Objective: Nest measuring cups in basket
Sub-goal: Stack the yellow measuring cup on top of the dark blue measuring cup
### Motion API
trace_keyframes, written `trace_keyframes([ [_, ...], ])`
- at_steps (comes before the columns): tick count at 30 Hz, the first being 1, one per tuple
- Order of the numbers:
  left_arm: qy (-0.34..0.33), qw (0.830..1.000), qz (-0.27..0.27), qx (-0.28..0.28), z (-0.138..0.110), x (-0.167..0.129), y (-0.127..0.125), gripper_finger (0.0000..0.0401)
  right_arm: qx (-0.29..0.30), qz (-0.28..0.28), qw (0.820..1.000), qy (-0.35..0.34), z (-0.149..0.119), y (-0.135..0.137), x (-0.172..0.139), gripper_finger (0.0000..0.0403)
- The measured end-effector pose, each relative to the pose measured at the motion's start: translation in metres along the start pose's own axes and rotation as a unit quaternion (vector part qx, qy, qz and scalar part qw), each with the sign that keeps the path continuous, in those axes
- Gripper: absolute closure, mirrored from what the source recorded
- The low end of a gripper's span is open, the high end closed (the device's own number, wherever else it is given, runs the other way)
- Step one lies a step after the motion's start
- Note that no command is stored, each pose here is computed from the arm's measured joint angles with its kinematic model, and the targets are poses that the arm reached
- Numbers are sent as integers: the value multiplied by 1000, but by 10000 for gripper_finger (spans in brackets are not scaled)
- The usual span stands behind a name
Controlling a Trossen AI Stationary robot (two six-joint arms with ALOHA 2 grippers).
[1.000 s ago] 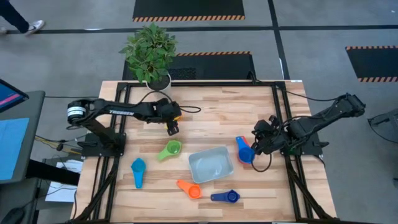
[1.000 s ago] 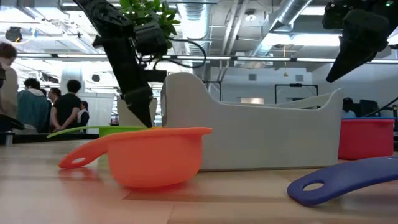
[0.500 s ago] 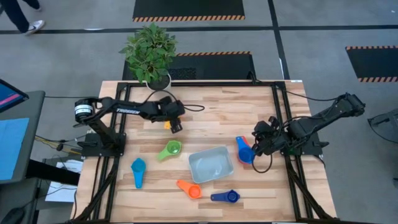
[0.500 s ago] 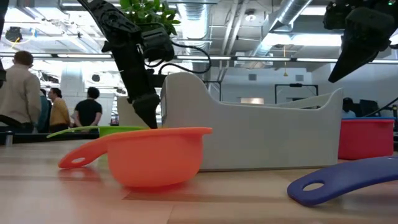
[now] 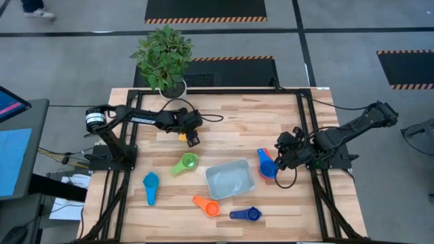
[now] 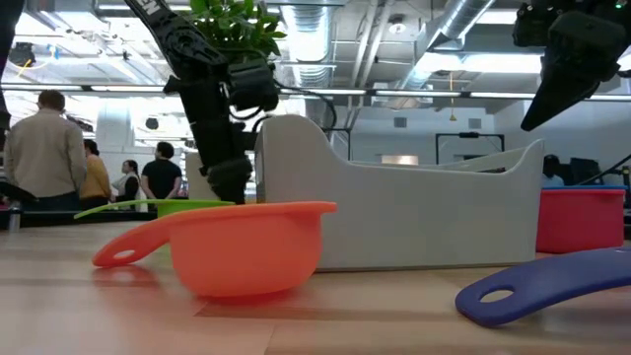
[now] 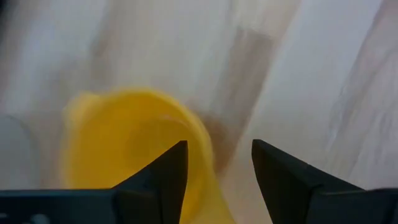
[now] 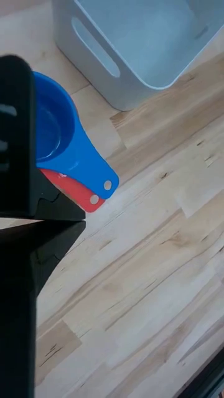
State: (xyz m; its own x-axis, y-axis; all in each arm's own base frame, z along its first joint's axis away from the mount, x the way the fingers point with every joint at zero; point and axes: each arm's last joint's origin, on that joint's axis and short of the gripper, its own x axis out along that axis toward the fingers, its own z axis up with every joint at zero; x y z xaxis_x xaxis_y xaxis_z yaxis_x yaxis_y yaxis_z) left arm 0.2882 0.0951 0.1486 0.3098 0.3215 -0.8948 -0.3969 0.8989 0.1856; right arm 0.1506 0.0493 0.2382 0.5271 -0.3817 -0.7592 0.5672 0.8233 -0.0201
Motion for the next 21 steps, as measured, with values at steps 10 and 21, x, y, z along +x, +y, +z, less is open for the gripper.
trace_keyframes([
  [10,-4,999,5,32,11,0,-4,359,0,0,1000,0,0,0,0,383],
  [21,-30,997,-9,75,38,-25,-23,399,-2,0,1000,0,0,0,0,372],
])
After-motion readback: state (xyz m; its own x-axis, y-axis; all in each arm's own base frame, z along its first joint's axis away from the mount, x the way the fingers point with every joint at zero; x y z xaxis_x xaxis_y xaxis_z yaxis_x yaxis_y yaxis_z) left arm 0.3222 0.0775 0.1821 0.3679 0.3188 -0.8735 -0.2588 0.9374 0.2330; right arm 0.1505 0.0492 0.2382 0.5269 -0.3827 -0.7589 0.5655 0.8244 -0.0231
